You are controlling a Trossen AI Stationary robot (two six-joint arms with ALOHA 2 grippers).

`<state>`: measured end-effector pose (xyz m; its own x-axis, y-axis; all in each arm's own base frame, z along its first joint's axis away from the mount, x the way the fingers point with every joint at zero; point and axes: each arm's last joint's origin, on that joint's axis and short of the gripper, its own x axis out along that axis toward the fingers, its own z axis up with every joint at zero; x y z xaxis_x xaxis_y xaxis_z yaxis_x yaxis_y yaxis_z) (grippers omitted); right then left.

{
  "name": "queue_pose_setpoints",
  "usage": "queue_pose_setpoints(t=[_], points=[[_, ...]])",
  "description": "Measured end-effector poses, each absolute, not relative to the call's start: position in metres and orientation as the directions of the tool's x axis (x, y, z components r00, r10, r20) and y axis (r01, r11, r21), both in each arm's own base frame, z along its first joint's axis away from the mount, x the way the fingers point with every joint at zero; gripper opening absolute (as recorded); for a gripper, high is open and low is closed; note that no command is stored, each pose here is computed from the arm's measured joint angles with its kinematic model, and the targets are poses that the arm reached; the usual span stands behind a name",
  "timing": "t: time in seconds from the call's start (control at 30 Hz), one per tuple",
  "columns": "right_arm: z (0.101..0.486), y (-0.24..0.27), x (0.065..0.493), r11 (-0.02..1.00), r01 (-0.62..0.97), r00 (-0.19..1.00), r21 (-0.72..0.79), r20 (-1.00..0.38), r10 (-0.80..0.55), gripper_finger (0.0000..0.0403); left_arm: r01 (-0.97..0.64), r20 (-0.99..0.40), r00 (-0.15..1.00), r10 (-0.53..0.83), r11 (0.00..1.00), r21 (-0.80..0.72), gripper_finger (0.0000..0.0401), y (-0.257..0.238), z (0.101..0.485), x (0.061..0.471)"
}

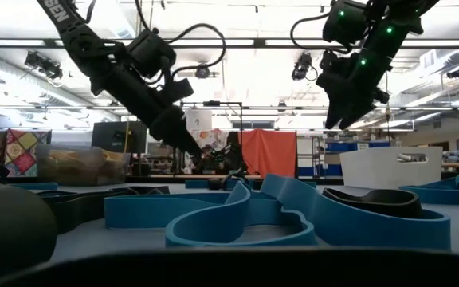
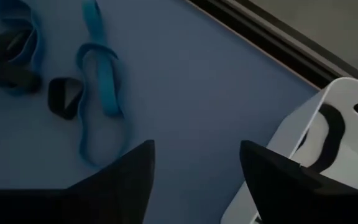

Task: Sort rubber bands into baskets
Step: Put the black rubber band into the white bin

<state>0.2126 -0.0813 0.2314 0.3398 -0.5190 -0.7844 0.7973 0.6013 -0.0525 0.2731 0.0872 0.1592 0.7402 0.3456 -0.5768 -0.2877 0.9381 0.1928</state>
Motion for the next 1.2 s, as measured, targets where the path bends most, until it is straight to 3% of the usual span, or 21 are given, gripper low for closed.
queue_pose_setpoints(t=[0.3,0.6,0.73,1.0,1.07,1.2], points=[[0.231,-0.079,0.213,0.609,0.792,0.347,-0.048,-0.785,-0.513,0.0241,-0.263,-0.632,0.709,0.313,0.949,0.175,0.0265,0.090,0.122,0.295],[0.231,-0.080,0.213,0.620,0.782,0.344,-0.065,-0.784,-0.516,0.0236,-0.193,-0.635,0.692,0.343,0.936,0.296,0.0252,0.087,0.108,0.326],[0.231,-0.080,0.213,0.626,0.777,0.344,-0.072,-0.784,-0.516,0.0231,-0.196,-0.637,0.688,0.348,0.934,0.299,0.0199,0.087,0.108,0.329],[0.232,-0.080,0.213,0.632,0.771,0.344,-0.078,-0.784,-0.516,0.0217,-0.188,-0.683,0.640,0.350,0.934,0.303,0.0028,0.087,0.104,0.325],[0.231,-0.080,0.213,0.632,0.771,0.343,-0.079,-0.785,-0.516,0.0214,-0.210,-0.691,0.629,0.357,0.933,0.291,0.0011,0.087,0.105,0.323],[0.231,-0.079,0.213,0.644,0.761,0.345,-0.082,-0.789,-0.509,0.0207,-0.239,-0.692,0.618,0.373,0.928,0.286,0.0019,0.084,0.115,0.323]])
